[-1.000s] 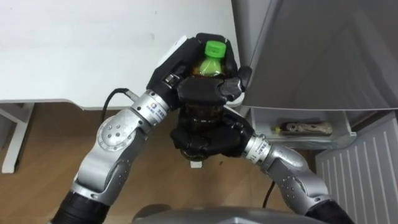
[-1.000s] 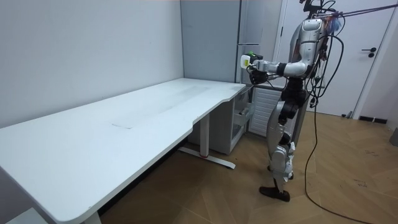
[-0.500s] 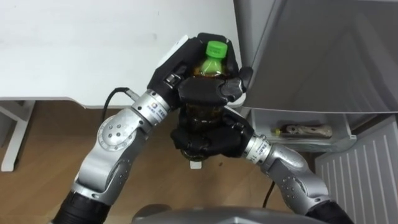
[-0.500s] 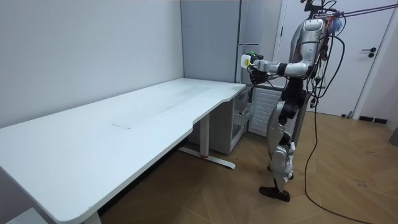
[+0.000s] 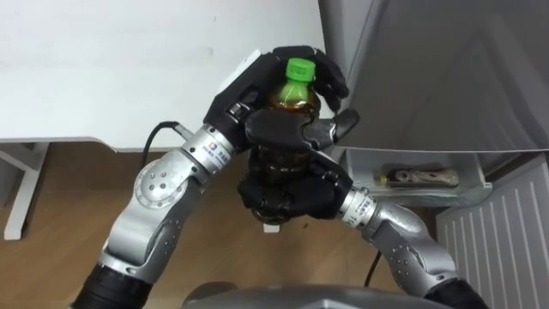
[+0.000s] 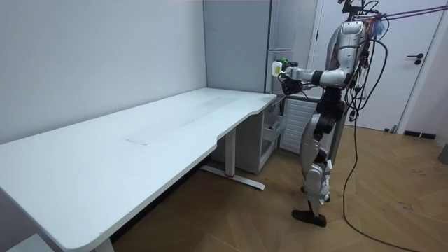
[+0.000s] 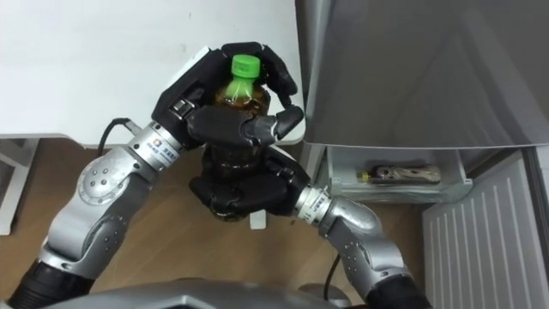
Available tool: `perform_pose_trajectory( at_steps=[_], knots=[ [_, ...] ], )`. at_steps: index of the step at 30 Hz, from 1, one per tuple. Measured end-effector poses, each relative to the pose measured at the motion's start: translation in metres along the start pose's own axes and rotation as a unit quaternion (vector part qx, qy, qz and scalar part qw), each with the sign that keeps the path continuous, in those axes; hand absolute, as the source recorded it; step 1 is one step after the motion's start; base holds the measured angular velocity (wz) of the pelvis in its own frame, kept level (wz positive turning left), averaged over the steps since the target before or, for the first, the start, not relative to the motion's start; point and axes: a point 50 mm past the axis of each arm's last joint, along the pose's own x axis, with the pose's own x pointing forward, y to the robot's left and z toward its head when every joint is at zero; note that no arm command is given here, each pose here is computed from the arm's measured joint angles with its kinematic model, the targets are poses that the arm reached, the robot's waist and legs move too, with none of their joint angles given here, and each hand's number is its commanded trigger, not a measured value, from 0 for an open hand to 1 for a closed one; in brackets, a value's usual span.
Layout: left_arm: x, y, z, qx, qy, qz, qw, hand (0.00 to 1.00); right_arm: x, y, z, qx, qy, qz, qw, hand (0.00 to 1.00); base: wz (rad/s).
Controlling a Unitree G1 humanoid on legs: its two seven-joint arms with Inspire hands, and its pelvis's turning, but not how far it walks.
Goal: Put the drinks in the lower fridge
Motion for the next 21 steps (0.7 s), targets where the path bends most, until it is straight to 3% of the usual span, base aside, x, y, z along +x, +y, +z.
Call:
perform_pose_trajectory(
  at_steps=[20, 21],
  knots=[
    [-0.006, -0.004, 0.017, 0.027, -0.027, -0.001, 0.999, 0.0, -0.001, 0.006, 0.009, -0.028, -0.016, 0.02, 0.999, 1.0, -0.01],
    [-0.007, -0.004, 0.017, 0.029, -0.027, -0.002, 0.999, 0.71, -0.002, 0.007, 0.008, -0.028, -0.017, 0.02, 0.999, 1.0, 0.0]
  ],
)
